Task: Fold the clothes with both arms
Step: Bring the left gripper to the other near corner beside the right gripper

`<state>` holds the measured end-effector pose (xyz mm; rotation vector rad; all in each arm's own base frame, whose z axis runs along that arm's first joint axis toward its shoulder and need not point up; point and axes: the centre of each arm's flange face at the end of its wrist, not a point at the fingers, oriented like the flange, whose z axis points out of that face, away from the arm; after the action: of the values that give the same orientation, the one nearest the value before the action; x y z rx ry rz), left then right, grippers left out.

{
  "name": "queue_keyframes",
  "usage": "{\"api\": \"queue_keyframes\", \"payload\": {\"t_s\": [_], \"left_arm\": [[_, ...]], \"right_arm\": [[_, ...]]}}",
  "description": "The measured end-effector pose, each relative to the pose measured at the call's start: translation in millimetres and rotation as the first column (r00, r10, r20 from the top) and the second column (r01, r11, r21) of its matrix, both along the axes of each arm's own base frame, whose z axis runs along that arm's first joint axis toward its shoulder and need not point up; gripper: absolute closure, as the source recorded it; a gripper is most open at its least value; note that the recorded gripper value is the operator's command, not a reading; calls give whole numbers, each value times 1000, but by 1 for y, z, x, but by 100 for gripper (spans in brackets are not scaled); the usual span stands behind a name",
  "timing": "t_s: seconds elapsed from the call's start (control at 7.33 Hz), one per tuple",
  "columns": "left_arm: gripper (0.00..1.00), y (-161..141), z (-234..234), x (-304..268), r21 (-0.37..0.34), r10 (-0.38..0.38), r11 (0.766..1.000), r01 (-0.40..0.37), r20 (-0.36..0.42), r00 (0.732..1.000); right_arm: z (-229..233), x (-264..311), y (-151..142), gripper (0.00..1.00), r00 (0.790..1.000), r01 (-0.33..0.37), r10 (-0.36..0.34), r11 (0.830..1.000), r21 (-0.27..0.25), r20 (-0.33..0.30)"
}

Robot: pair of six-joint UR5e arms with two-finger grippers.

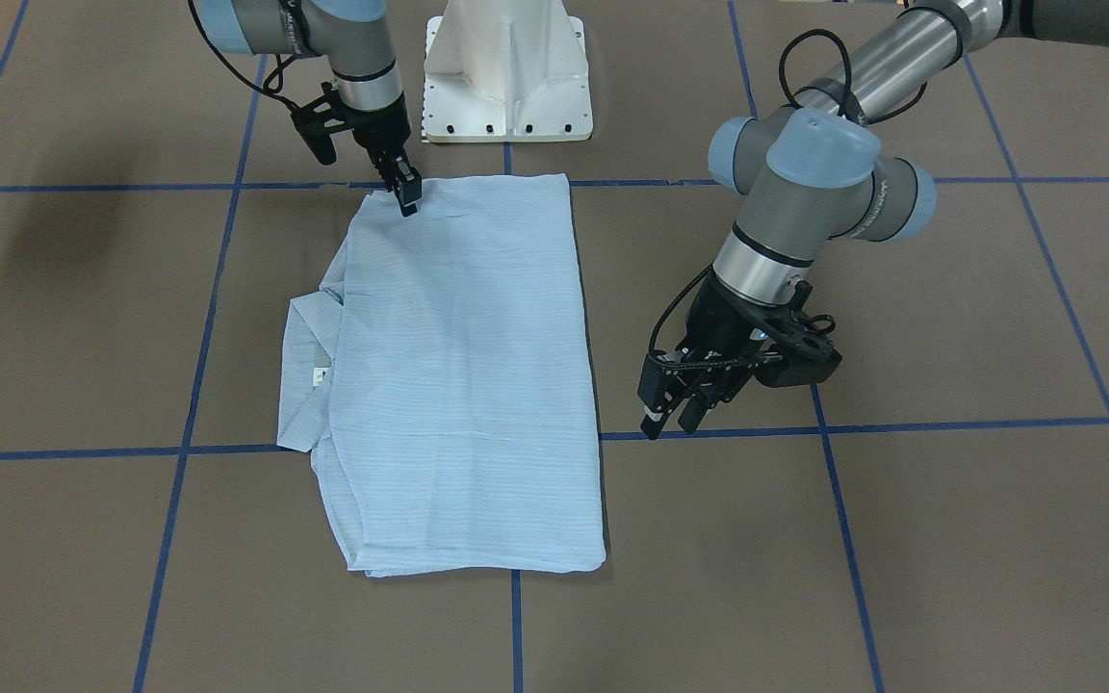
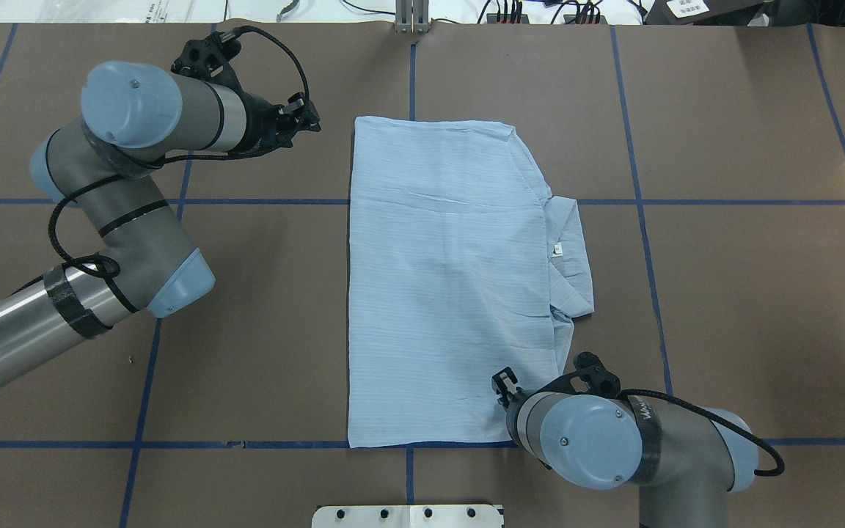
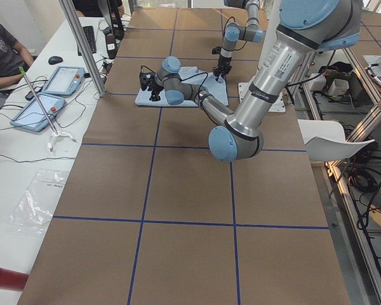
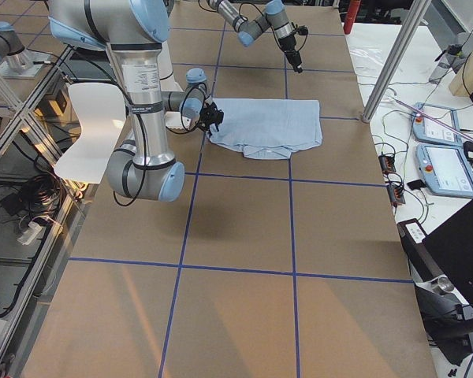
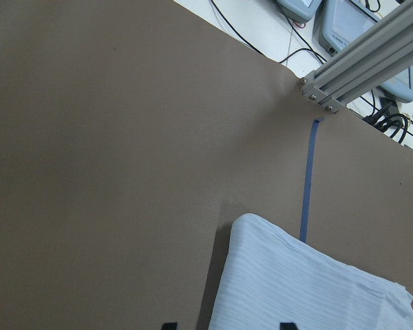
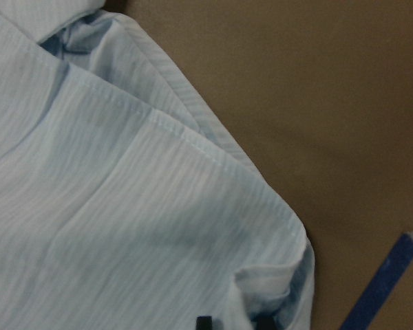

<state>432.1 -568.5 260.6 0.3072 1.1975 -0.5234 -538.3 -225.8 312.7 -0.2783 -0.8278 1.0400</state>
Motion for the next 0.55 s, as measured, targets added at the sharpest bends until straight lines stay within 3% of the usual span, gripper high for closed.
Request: {"api": "queue_keyframes", "payload": {"t_s": [0.41, 0.55], "left_arm": [[42, 9, 0, 4, -16, 6, 1000, -6, -17, 1000], [42, 32, 5, 7, -45, 19, 999, -20, -41, 999]], "right_arm": [[-4, 5, -1, 100, 1000, 0, 0, 1000, -2, 6], [-8, 11, -1, 100, 1000, 0, 0, 1000, -3, 12]]}}
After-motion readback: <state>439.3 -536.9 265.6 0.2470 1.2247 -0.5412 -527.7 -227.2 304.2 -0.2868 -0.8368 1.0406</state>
